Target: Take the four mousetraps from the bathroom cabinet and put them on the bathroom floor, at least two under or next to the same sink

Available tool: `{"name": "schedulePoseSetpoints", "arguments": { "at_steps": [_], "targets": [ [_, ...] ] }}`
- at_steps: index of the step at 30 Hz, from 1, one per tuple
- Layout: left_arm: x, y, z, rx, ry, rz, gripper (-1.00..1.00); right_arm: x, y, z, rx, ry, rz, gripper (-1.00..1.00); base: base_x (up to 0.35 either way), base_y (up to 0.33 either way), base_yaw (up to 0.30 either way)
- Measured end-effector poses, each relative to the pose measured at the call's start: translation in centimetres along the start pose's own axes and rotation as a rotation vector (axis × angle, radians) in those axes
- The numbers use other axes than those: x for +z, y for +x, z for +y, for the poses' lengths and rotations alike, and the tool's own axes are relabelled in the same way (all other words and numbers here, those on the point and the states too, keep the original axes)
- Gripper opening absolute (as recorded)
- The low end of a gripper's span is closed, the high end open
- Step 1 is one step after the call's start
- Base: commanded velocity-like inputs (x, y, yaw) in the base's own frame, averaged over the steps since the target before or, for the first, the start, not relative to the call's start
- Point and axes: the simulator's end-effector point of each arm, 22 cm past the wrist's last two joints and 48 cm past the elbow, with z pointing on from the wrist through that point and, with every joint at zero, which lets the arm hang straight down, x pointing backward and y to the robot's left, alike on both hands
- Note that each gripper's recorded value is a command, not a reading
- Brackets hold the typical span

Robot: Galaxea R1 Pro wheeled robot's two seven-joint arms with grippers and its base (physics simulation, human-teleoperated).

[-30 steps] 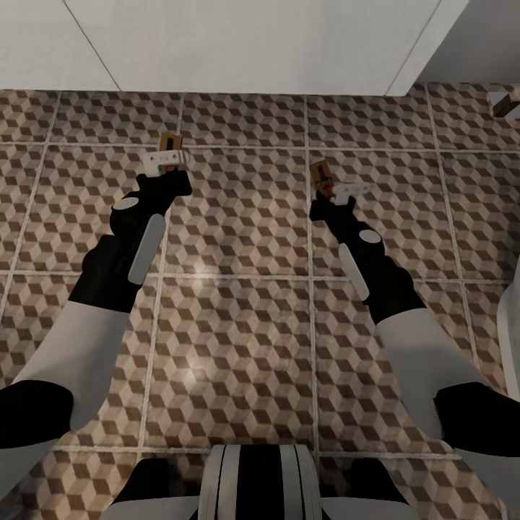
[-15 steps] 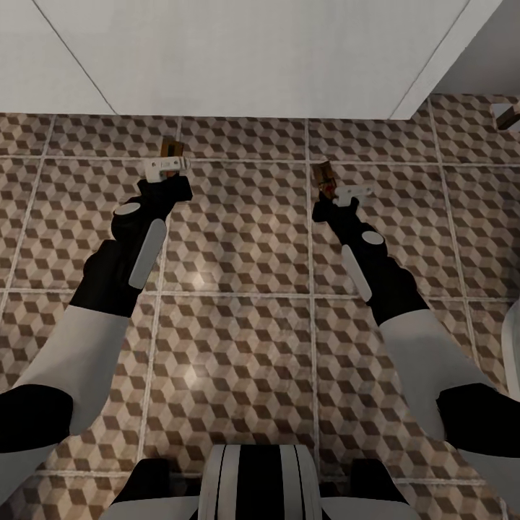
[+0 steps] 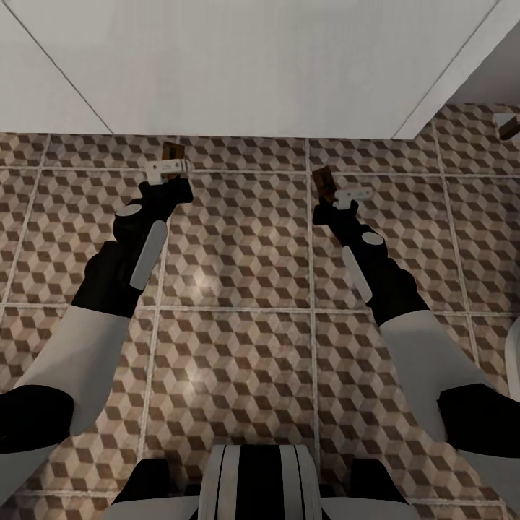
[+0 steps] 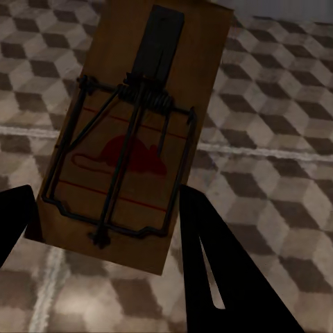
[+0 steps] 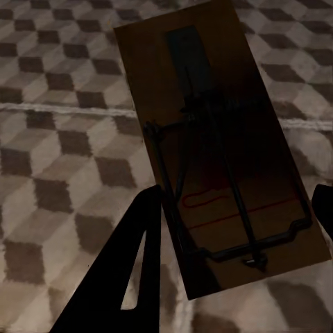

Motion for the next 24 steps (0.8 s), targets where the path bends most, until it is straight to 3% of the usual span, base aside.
{"name": "schedulePoseSetpoints", "arguments": {
  "at_steps": [4, 15, 19, 24],
  "targets": [
    [-0.4, 2.4, 0.0, -0.001, 0.0, 0.036, -1.0, 0.0, 1.7, 0.0, 0.001, 0.0, 0.075, -1.0, 0.014, 0.0, 0.0],
    [-1.1, 4.5, 0.0, -0.003, 0.003, 0.062, -1.0, -0.1, 2.3, -0.2, 0.004, 0.006, 0.103, -1.0, 0.0, 0.0, 0.0],
    [-1.2, 4.8, 0.0, -0.003, 0.003, 0.066, -1.0, -0.3, 4.0, -0.2, 0.007, 0.009, 0.18, -1.0, 0.0, 0.0, 0.0],
    [-1.2, 4.8, 0.0, -0.003, 0.003, 0.066, -1.0, -0.5, 4.7, -0.6, 0.009, 0.03, 0.21, -1.0, 0.0, 0.0, 0.0]
  ]
}}
